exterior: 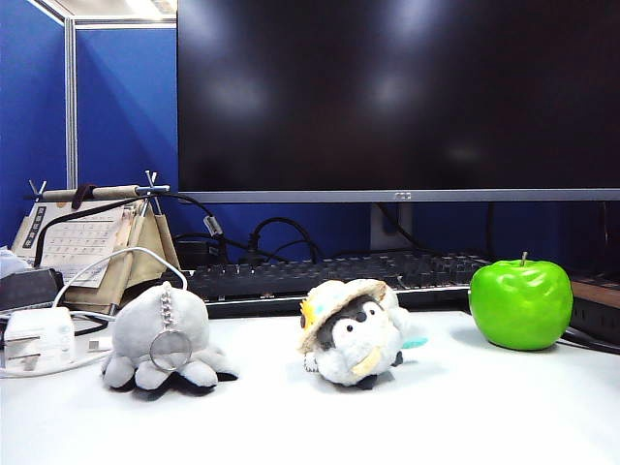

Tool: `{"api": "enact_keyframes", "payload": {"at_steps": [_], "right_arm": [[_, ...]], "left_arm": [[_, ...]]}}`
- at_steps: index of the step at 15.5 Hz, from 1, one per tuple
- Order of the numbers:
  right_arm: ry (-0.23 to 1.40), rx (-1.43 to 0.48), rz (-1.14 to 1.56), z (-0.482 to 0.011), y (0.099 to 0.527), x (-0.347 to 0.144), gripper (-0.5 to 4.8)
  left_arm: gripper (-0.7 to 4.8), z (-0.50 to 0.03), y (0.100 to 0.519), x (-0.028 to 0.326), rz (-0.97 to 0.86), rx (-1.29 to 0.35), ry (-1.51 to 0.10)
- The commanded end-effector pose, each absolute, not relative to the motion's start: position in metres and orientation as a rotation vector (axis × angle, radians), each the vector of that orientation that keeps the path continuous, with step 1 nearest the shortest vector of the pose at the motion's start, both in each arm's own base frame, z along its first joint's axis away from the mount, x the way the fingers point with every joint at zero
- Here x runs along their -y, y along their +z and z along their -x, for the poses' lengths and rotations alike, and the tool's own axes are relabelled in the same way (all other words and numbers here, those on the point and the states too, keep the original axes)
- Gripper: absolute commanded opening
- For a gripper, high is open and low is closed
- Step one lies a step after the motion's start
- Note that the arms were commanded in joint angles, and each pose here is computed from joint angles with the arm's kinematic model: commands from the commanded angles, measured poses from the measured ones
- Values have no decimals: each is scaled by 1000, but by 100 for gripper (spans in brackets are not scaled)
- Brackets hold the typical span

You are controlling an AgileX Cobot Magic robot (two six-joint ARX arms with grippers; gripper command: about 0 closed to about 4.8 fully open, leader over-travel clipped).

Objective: Place the tilting octopus upright.

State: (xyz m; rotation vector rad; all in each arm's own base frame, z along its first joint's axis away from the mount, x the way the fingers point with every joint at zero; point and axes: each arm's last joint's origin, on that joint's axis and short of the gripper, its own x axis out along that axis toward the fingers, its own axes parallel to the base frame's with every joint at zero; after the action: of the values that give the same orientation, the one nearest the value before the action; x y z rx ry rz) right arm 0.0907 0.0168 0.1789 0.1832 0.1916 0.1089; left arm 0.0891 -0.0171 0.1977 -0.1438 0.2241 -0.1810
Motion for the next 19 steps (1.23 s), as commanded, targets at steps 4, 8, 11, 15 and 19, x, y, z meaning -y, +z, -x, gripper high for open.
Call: {"api": "enact_keyframes", "payload": {"at_steps": [4, 8, 11, 15, 19], "right_arm": [[81, -210, -178, -90, 176, -16, -7], [78, -250, -172, -90, 172, -16, -7], [78, -254, -171, -89, 172, -16, -7], [78, -254, -171, -89, 172, -16, -7], [78, -254, -171, -89, 172, -16, -7]], "left_arm": [[-3, -90, 197, 17, 151, -221, -177], [-3, -89, 196, 17, 150, -232, -180], [-3, -89, 196, 17, 150, -232, -180], [-3, -89, 196, 17, 150, -232, -180], [-3, -89, 196, 17, 150, -225, -180]]}}
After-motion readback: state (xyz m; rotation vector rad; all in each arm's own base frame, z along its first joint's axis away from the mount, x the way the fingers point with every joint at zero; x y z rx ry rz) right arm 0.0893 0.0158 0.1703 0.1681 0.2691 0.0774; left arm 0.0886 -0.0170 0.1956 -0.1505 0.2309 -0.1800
